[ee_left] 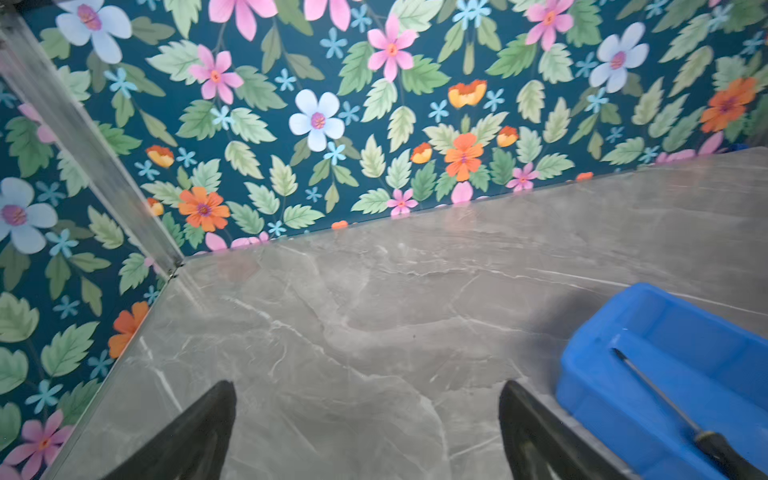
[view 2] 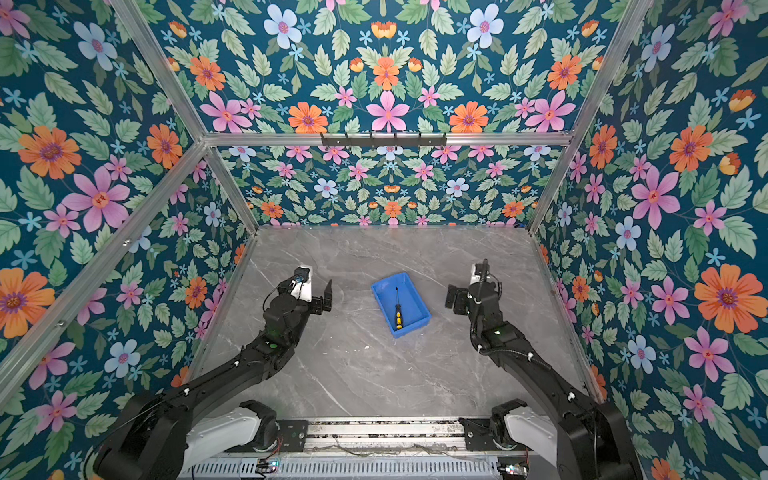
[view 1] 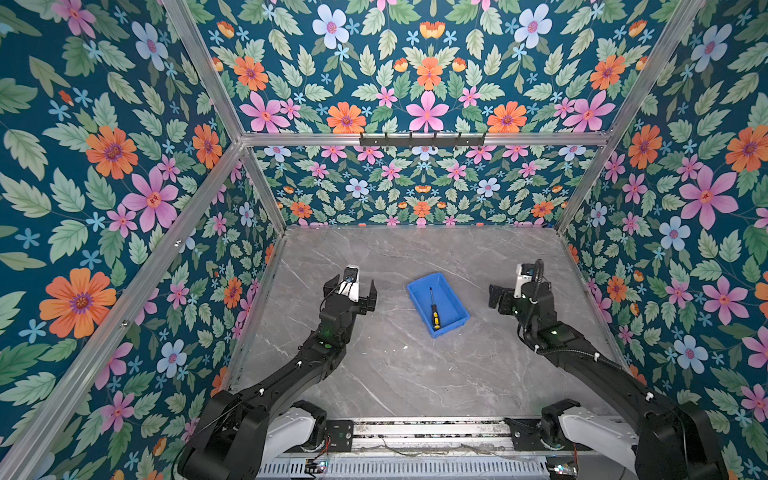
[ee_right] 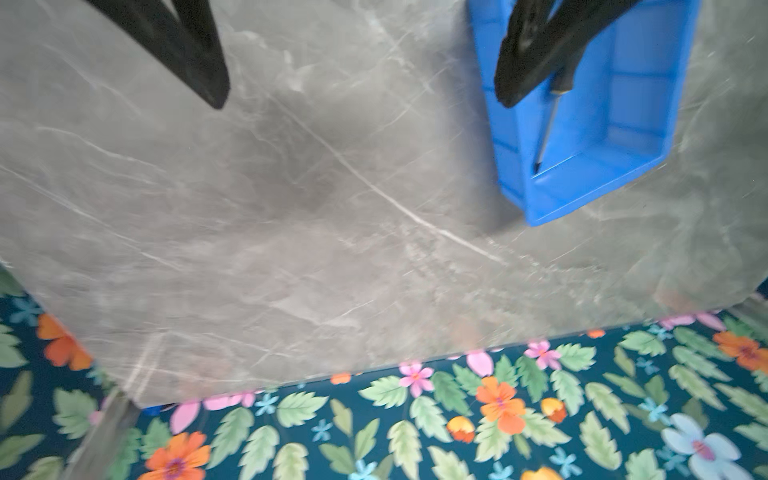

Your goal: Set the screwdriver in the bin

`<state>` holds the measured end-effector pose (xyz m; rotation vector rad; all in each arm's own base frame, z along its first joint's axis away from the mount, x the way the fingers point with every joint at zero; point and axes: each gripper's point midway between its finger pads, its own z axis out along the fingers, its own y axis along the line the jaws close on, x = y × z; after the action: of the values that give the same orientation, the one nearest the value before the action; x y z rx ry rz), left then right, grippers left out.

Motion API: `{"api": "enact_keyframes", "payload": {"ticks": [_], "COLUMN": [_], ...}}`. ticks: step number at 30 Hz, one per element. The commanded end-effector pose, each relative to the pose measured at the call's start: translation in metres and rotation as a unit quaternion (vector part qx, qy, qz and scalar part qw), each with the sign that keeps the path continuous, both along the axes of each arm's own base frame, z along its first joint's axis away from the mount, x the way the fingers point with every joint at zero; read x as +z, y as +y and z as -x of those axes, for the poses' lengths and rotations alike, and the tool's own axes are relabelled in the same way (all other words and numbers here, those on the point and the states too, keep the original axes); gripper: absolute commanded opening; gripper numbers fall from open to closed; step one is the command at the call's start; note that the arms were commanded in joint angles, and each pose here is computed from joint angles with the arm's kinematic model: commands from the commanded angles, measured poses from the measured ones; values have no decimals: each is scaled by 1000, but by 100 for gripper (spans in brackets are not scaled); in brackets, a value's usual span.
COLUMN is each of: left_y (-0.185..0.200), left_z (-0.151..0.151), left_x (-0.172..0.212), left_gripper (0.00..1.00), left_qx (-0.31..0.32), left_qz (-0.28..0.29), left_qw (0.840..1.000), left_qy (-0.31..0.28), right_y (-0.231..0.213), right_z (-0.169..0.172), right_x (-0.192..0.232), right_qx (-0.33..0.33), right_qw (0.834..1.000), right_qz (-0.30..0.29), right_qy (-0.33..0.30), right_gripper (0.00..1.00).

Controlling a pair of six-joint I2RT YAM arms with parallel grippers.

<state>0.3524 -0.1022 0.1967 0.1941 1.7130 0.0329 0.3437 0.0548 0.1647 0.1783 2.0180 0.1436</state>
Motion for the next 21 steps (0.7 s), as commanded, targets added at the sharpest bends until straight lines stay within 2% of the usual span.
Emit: {"api": "enact_keyframes", "payload": {"ticks": [1,5,8,13,16,19,21], "left_y": [31,68,89,107,111,109,112], "left_z": [-4,0,1,-3,-8,-12,-17], "left_x": [9,-10,-23,-40,-48,-52,-59], "left_gripper": [100,100,100,100,100,100,100], "left_qx": [55,102,131,157,157,144,150], "left_qz": [4,-6,-8,-20,1,15,18], "left_qw": [998,994,991,987,987,988,988], "left_qy": [-38,-37,-39,-38,-37,-51,-41], "right_y": [-30,-56,-69,-81,-85,-79,-68], "right_z": [-4,-1,-2,-7,-12,-19,-23], "right_x": [15,5,-7,-27,-33,-45,-52], "right_qx": [-42,-80,-96,-95,-97,-70,-34], "right_qw": [997,992,990,991,989,992,993], "right_qz": [25,70,77,73,81,80,83], "right_qy": [-60,-70,-72,-64,-75,-74,-75], "right_gripper": [99,99,99,99,99,99,99]}}
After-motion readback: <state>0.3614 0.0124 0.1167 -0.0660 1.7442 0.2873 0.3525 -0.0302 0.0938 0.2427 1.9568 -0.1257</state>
